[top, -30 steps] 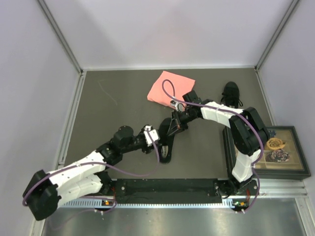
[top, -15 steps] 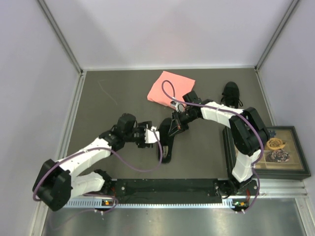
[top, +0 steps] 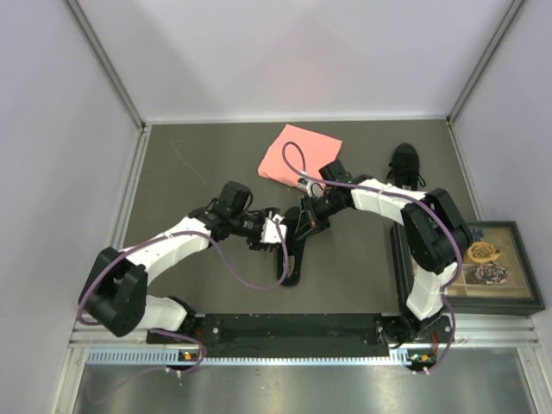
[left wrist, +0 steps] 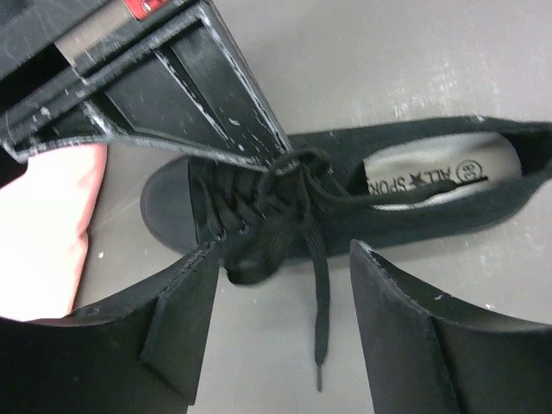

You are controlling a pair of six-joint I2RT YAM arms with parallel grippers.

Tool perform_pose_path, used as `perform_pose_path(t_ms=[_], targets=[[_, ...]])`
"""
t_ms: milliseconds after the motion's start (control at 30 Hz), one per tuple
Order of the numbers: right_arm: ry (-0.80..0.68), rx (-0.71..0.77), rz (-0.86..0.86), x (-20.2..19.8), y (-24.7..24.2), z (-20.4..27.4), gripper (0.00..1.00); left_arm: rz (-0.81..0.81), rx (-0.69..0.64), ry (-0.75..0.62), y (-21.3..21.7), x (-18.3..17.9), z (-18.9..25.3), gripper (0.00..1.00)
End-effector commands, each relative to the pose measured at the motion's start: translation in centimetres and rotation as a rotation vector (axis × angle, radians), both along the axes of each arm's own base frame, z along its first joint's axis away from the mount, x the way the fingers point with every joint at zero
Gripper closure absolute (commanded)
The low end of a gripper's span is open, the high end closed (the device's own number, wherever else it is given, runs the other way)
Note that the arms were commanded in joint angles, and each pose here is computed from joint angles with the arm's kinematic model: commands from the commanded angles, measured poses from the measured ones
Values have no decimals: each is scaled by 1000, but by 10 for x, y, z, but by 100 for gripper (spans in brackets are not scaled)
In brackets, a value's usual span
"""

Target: Tie the shoes

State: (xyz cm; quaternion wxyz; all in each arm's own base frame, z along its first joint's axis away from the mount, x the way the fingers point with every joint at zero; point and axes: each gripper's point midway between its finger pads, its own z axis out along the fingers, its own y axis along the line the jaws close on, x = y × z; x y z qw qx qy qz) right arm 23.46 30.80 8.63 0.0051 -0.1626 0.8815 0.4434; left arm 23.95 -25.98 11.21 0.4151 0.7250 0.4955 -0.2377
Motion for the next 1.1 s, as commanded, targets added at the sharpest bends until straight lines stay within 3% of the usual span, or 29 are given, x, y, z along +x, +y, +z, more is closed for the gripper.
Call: perform_pose_path(t_ms=[0,333,467,500,600,733,1067], targets=[[-86,46,22,4,8,26,100,-65,-51,7,-15,3,16,35],[-94,50,27,4,8,29,100,-105,-17,28,-18,3,4,48],[-99,50,28,4,8,31,100,-114,9,49,-17,1,-4,62],[-102,49,31,3,8,31,100,-112,12,53,-17,2,-5,71],[-105,42,35,1,6,32,100,-103,18,52,-15,2,-4,86],[-114,27,35,0,-1,31,100,-41,38,56,-7,6,-4,97],[-122,-45,4,-2,-29,16,100,27,44,61,17,-4,-8,100]])
